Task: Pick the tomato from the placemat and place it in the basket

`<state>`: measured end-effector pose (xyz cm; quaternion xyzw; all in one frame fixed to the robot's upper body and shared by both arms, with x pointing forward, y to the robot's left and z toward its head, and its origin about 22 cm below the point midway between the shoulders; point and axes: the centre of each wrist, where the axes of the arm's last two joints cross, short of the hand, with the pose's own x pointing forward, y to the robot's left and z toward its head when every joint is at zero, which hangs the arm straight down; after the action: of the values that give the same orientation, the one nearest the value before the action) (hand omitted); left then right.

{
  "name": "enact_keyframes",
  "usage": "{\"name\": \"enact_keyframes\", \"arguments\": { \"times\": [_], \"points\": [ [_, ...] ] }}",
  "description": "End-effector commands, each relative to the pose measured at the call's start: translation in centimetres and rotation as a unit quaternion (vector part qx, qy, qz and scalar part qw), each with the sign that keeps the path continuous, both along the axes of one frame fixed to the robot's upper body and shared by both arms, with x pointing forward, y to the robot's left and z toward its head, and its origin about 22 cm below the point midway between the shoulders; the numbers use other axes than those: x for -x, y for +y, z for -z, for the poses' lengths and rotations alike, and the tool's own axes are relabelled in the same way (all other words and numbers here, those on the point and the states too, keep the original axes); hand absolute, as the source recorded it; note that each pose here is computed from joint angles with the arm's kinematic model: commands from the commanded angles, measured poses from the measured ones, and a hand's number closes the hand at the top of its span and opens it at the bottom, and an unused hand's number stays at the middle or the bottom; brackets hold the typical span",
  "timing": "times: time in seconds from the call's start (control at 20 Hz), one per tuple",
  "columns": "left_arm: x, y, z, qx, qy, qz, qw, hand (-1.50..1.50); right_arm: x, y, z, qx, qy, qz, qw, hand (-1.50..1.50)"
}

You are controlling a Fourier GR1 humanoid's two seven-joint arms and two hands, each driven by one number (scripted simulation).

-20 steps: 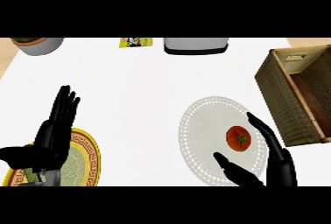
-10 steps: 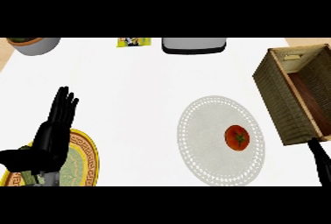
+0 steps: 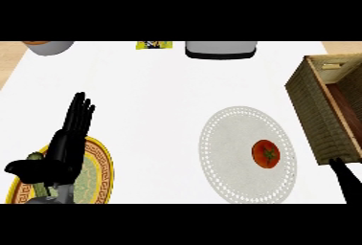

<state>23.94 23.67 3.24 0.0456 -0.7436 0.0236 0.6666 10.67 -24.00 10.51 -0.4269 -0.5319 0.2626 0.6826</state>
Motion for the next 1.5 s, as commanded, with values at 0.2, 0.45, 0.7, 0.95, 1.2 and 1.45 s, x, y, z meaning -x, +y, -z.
{"name": "enact_keyframes", "arguments": {
  "times": [0.2,0.45,0.7,0.95,1.2,1.45],
  "points": [
    [0.6,0.1,0.7,0.001,0.002,0.006,1.0000,0.00,-0.3,3.0,-5.8,0.036,0.031,0.045,0.998,-1.50],
    [-0.4,-0.5,0.9,0.003,0.005,-0.002,1.0000,0.00,-2.5,3.8,-4.8,0.040,0.051,0.051,0.997,-1.50],
    [0.2,1.5,0.7,0.007,0.003,0.002,1.0000,0.00,-4.5,3.2,-1.5,0.025,0.039,0.047,0.998,-1.50],
    [0.0,1.1,1.5,0.007,0.008,0.010,0.9999,0.00,-5.3,3.7,-0.2,0.009,0.034,0.024,0.999,-1.50],
    [-0.7,1.6,-0.5,0.008,0.002,0.003,1.0000,0.00,-4.0,3.6,3.4,0.018,0.039,0.020,0.999,-1.50],
    [-1.2,0.6,0.3,0.004,-0.005,-0.003,1.0000,0.00,-4.6,3.1,3.5,0.046,0.028,0.040,0.998,-1.50]
  ]
}}
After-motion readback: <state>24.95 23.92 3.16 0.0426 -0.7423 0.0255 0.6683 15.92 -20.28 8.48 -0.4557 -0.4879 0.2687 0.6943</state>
